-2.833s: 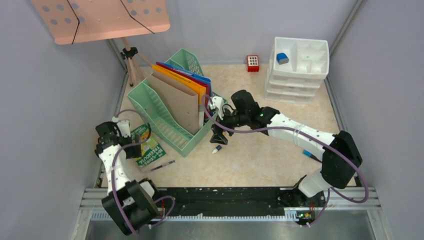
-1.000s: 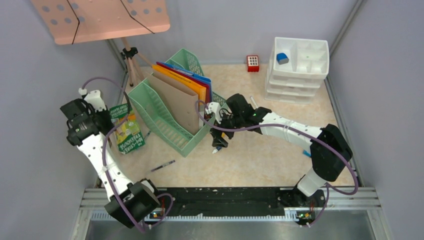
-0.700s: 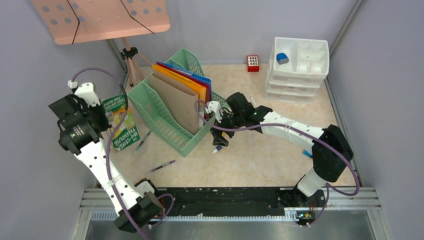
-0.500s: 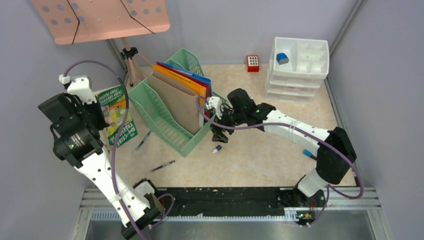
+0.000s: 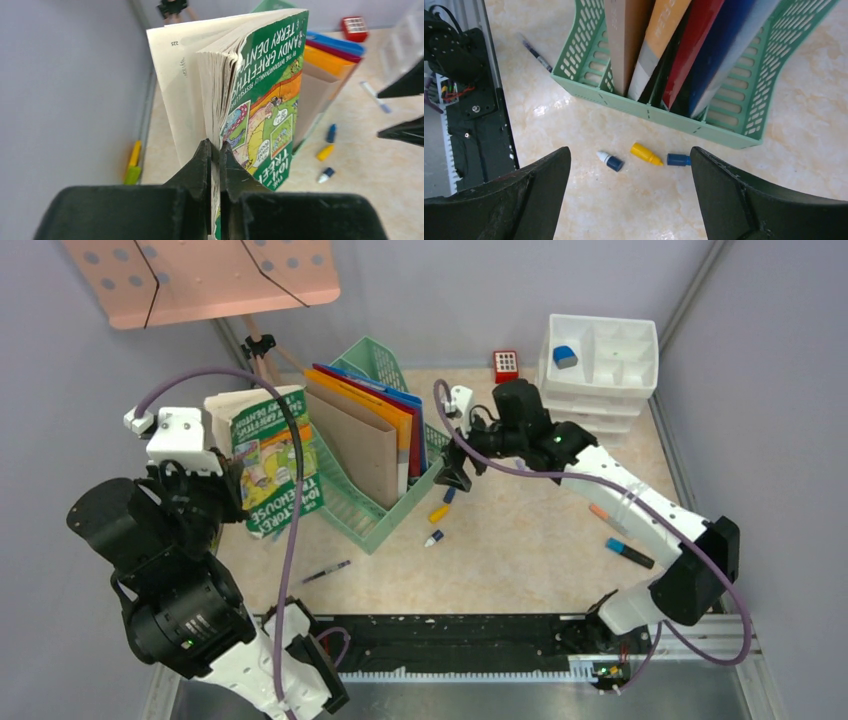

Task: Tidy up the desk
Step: Pick up the book at the corner of the board.

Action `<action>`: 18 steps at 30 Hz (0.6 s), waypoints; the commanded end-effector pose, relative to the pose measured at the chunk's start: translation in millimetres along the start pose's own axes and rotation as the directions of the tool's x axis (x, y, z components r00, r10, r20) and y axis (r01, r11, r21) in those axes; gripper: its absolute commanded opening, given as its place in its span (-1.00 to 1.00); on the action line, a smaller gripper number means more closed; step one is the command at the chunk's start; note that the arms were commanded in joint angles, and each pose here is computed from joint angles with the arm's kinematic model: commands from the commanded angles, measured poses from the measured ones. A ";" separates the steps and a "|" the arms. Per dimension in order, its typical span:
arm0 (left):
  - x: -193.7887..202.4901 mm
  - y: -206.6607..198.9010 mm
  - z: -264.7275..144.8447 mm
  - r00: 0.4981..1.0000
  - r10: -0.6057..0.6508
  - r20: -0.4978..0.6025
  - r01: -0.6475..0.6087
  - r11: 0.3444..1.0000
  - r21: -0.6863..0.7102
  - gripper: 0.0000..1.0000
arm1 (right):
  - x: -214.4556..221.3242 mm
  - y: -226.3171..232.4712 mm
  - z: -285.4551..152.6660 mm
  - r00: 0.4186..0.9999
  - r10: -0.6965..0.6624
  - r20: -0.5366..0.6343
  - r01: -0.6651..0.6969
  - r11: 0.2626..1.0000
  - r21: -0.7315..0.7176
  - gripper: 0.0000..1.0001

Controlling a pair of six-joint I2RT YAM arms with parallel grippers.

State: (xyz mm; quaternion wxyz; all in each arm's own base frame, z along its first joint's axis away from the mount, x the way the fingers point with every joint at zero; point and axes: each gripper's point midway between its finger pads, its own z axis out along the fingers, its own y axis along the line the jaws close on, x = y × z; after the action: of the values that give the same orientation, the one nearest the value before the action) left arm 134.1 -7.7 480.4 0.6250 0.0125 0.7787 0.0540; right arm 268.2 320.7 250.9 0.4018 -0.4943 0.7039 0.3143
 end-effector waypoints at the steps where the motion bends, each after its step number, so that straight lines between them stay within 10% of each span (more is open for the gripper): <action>1: -32.2 -35.6 1.4 0.992 -0.070 0.100 0.046 0.974 0.220 -1.00 | -54.1 8.9 -40.6 0.989 -0.025 0.146 0.029 0.999 -0.024 0.78; 18: -68.7 -61.4 15.7 0.956 -0.269 0.117 0.171 0.835 0.523 -1.00 | -150.4 59.7 -91.0 0.883 0.236 0.405 -0.059 0.914 -0.402 0.98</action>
State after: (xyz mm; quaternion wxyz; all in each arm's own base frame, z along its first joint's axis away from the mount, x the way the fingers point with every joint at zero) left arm 167.5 -59.3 502.0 0.6390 0.0360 0.7418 -0.2005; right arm 222.8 321.0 383.7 0.4228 -0.4299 0.5991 0.5268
